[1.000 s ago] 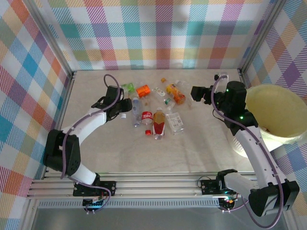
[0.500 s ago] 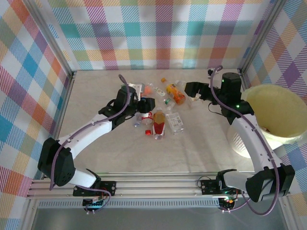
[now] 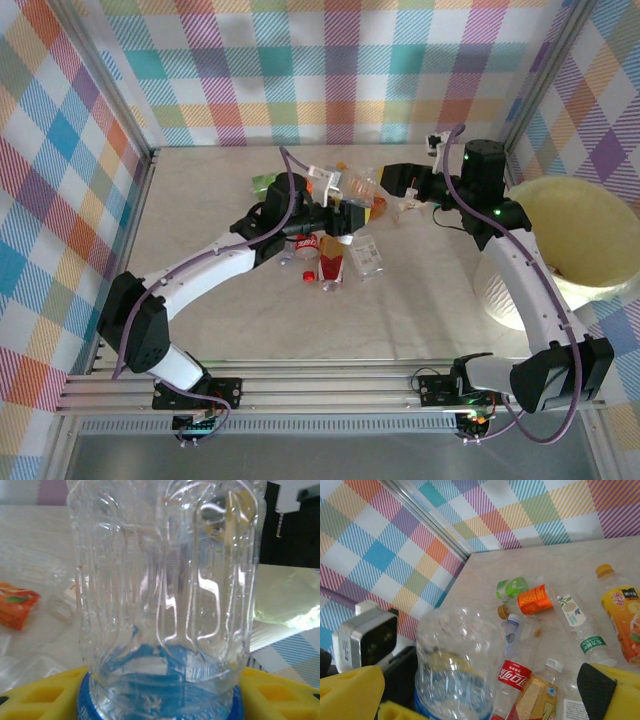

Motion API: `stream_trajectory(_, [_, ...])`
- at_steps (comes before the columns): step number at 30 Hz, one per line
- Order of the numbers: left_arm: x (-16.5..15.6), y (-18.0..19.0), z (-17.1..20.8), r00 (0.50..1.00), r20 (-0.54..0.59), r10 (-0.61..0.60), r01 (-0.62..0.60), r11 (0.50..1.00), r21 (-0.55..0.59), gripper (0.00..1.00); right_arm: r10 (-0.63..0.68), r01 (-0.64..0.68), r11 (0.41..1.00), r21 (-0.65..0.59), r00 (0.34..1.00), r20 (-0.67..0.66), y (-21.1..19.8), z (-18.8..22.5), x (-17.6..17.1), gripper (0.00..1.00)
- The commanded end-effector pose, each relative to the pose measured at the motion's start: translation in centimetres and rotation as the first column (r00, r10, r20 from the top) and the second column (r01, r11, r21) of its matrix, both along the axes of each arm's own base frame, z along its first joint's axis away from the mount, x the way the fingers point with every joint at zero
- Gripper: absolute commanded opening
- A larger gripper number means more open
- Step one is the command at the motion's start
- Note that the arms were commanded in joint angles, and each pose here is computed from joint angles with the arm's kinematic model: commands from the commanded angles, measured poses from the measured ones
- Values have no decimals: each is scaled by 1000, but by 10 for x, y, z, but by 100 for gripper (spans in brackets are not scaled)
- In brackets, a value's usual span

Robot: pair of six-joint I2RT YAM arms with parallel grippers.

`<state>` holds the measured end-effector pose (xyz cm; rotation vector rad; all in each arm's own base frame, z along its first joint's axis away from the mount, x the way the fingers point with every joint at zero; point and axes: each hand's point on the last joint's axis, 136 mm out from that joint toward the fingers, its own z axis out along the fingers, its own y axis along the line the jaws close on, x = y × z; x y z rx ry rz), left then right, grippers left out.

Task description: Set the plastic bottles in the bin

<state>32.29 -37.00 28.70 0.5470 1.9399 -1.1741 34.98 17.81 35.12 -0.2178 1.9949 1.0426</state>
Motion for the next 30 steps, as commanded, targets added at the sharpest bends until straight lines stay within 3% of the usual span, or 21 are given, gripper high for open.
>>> stream_trajectory(1, [-13,-18,37,993,76,-91,98,990,-101,42,47,-47,998,37,999,15,9,15,-1,100])
stream_trajectory(13, [-17,-35,41,987,68,-146,155,978,-143,42,335,-326,931,161,942,-32,40,14,-28,100])
stream_trajectory(21, [-21,-47,42,981,69,-183,192,969,-157,42,289,-277,948,159,956,-55,38,5,-21,90])
stream_trajectory(27, [-22,-50,41,978,64,-198,206,966,-159,42,243,-232,964,131,967,-74,35,-1,-16,77])
stream_trajectory(30, [-20,-50,39,980,60,-189,196,969,-153,42,214,-204,972,115,974,-82,32,-4,-13,65])
